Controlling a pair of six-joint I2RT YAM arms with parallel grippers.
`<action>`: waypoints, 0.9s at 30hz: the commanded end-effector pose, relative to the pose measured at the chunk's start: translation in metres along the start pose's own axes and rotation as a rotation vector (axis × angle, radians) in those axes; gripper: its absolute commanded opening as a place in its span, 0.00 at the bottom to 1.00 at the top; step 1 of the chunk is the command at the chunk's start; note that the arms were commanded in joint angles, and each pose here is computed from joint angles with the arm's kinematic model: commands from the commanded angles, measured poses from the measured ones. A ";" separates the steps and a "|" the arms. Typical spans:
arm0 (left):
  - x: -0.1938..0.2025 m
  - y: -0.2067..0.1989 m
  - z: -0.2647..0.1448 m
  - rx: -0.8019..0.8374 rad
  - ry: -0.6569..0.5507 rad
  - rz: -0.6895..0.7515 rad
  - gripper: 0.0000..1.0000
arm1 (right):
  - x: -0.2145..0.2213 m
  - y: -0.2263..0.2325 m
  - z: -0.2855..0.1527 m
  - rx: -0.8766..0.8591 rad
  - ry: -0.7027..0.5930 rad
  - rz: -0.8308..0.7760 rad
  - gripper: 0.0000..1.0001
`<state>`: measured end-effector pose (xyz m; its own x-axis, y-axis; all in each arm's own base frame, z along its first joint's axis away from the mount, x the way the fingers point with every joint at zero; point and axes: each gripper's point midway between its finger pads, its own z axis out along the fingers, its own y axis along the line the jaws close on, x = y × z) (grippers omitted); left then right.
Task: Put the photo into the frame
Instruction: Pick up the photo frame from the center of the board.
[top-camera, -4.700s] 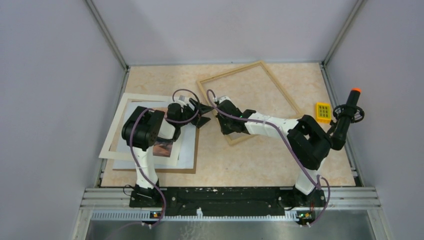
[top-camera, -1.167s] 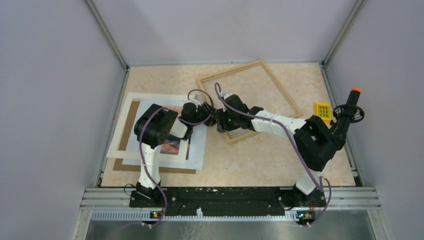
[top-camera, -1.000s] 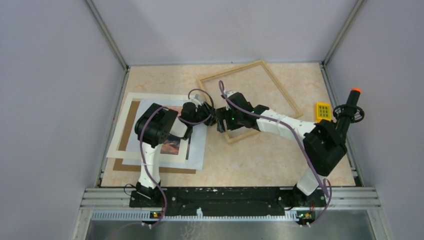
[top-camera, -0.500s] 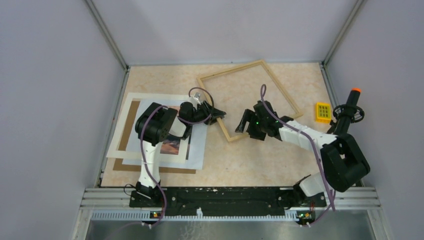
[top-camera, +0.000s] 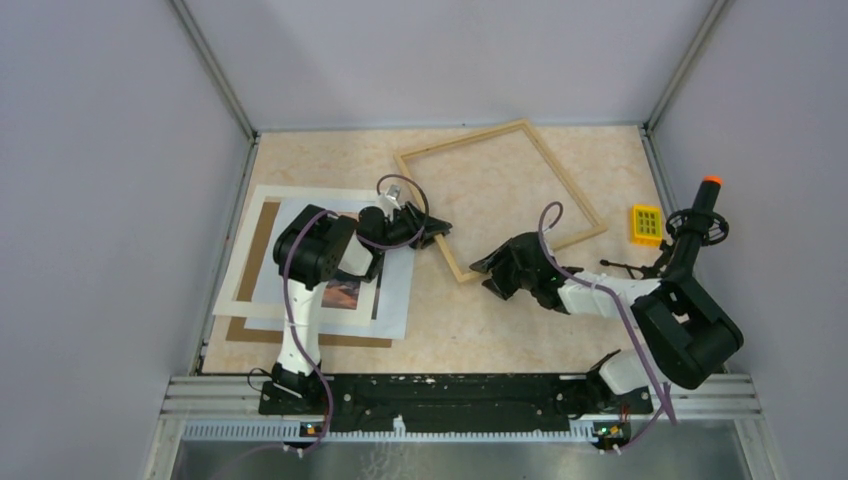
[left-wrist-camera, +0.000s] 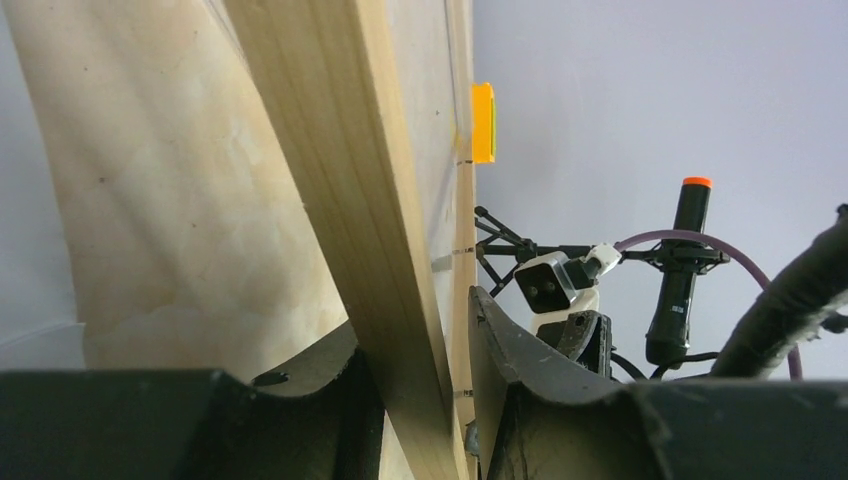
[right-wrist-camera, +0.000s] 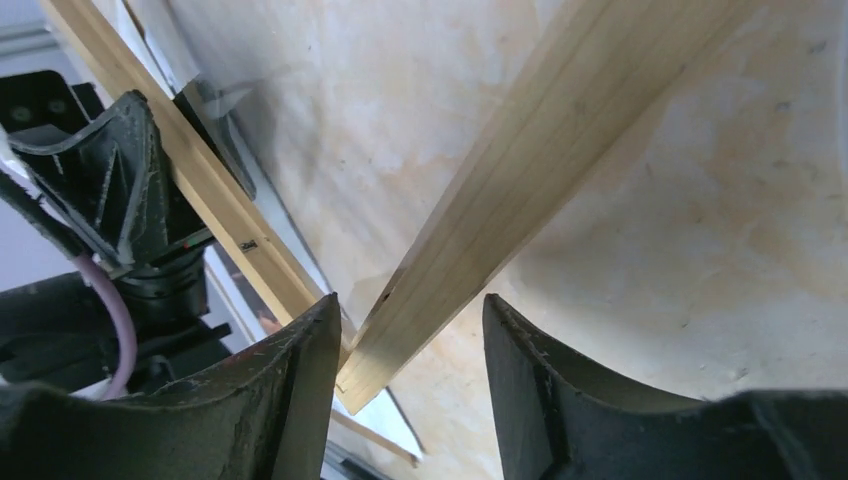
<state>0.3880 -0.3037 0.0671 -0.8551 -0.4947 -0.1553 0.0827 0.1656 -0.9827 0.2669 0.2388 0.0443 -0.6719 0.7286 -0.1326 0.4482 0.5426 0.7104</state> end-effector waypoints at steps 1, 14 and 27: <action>-0.006 -0.030 -0.004 0.126 -0.027 0.073 0.38 | -0.004 0.023 0.000 -0.105 -0.050 0.105 0.51; -0.012 -0.030 -0.009 0.161 -0.064 0.060 0.44 | -0.001 0.016 -0.010 -0.186 -0.059 0.224 0.19; -0.045 -0.032 -0.003 0.234 -0.175 0.012 0.62 | 0.005 0.014 -0.006 -0.196 -0.022 0.243 0.09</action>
<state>0.4048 -0.2878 0.0653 -0.8065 -0.5856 -0.0816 0.0620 0.0535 -0.9966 0.2604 0.2344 0.0407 -0.5227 0.8522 0.0221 0.5228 0.3000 0.7979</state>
